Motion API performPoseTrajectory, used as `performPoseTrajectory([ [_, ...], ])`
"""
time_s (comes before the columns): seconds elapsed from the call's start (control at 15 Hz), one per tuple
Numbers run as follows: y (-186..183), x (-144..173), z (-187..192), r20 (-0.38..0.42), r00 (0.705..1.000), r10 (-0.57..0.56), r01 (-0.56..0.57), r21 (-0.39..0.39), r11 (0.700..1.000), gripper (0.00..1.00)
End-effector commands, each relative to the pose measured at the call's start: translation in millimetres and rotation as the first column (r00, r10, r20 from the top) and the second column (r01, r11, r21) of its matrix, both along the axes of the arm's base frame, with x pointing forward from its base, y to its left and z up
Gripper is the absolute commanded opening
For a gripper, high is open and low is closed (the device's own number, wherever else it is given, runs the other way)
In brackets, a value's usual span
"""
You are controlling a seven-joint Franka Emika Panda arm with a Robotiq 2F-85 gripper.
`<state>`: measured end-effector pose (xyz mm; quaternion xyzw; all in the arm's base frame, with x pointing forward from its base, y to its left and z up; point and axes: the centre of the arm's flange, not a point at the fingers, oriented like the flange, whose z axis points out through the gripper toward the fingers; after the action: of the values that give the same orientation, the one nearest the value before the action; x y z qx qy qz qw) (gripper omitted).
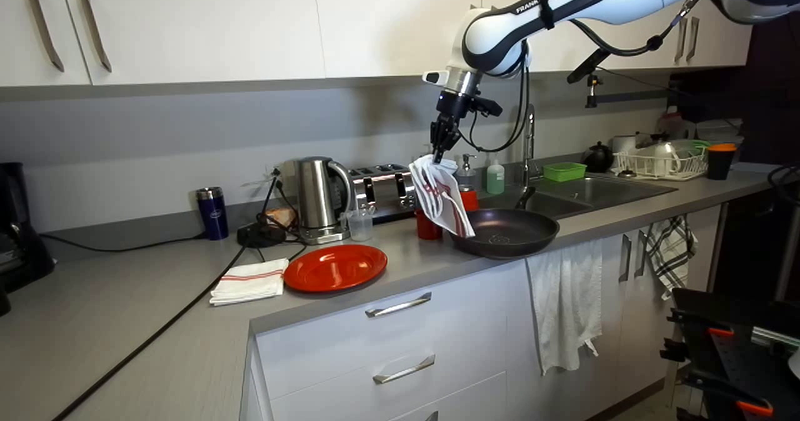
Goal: Wipe the pan with a towel
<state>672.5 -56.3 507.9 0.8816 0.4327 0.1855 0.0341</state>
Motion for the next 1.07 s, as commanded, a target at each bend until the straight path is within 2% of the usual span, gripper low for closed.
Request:
performPoseTrajectory([
  [0.0, 16.5, -3.9, 8.5, 0.074, 0.996, 0.044, -0.044, -0.001, 0.999, 0.06],
  [0.33, 19.8, 17.5, -11.5, 0.131, 0.985, 0.108, -0.109, -0.002, 0.994, 0.06],
  [0.73, -2.4, 49.8, -54.0, 0.125, 0.986, 0.114, -0.112, -0.024, 0.993, 0.06],
  [1.0, -10.3, 66.5, -64.3, 0.117, 0.986, 0.12, -0.118, -0.029, 0.993, 0.06],
])
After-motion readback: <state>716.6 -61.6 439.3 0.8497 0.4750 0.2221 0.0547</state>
